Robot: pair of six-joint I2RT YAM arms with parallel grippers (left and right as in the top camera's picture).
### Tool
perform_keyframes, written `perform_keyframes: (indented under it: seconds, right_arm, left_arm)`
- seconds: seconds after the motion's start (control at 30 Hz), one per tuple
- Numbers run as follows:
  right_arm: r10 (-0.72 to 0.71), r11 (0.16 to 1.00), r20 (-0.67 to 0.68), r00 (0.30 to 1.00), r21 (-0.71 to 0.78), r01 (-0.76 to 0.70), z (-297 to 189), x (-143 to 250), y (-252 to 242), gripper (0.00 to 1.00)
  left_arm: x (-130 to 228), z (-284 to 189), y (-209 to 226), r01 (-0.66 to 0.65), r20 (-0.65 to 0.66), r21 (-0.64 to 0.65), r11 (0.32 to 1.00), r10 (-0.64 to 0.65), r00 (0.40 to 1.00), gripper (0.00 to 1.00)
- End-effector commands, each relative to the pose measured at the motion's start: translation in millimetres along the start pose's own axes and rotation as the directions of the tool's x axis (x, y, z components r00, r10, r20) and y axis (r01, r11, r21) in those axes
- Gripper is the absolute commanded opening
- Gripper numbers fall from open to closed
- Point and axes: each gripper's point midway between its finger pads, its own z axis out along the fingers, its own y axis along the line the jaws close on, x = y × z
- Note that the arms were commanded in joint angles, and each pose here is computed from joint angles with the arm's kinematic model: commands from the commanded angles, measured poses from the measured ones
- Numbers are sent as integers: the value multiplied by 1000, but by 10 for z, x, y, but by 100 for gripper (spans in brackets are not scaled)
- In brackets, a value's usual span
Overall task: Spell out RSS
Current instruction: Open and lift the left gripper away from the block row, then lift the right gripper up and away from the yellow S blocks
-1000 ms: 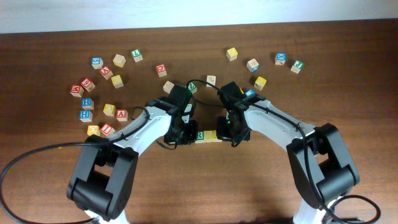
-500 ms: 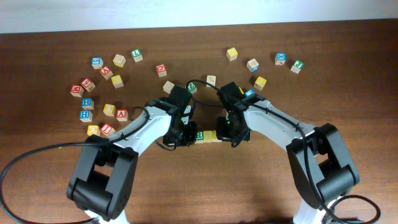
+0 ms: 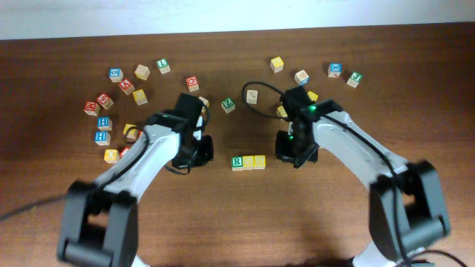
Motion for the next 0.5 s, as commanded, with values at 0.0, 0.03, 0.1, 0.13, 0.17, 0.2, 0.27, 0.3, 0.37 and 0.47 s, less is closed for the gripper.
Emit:
perform_keyframes:
  seconds: [0.0,0.03,0.1,0.13,0.17,0.2,0.27,0.3,0.37,0.47]
  right_arm:
    - [-62,997,122,991,-45,68,-371,-128,133,17]
    - [-64,996,133,989,-51,71,-377,-151,149,17]
    - [-65,996,127,990,-48,72,-321,-164,155,18]
    - [-62,997,112,992,-41,67,-252,-160,150,18]
    - [-64,997,105,992,-38,68,-212,-156,151,17]
    - [-60,998,89,994,-30,63,-119,-152,141,17]
    - [-41,999,55,998,-11,42,65,-151,111,17]
    - [-39,999,42,998,-9,39,126,-151,106,14]
    - [-35,999,17,999,-12,36,231,-144,108,9]
    - [-41,998,0,999,-55,41,314,-148,196,8]
  left_arm:
    - [-136,-421,9,-17,135,8,1000,16,991,0]
    - [-145,-467,2,-18,149,13,1000,16,989,0]
    - [-144,-478,-2,-9,152,16,1000,7,988,0]
    - [-133,-456,7,9,145,16,1000,-11,989,0]
    - [-128,-451,10,13,143,15,1000,-15,990,0]
    - [-124,-436,12,16,139,14,1000,-18,990,0]
    - [-115,-393,17,17,127,9,1000,-18,992,0]
    - [-107,-369,11,14,120,7,1000,-15,993,0]
    - [-84,-291,-10,18,100,2,1000,-18,995,0]
    - [-39,-101,-86,13,60,-8,1000,-12,998,0]
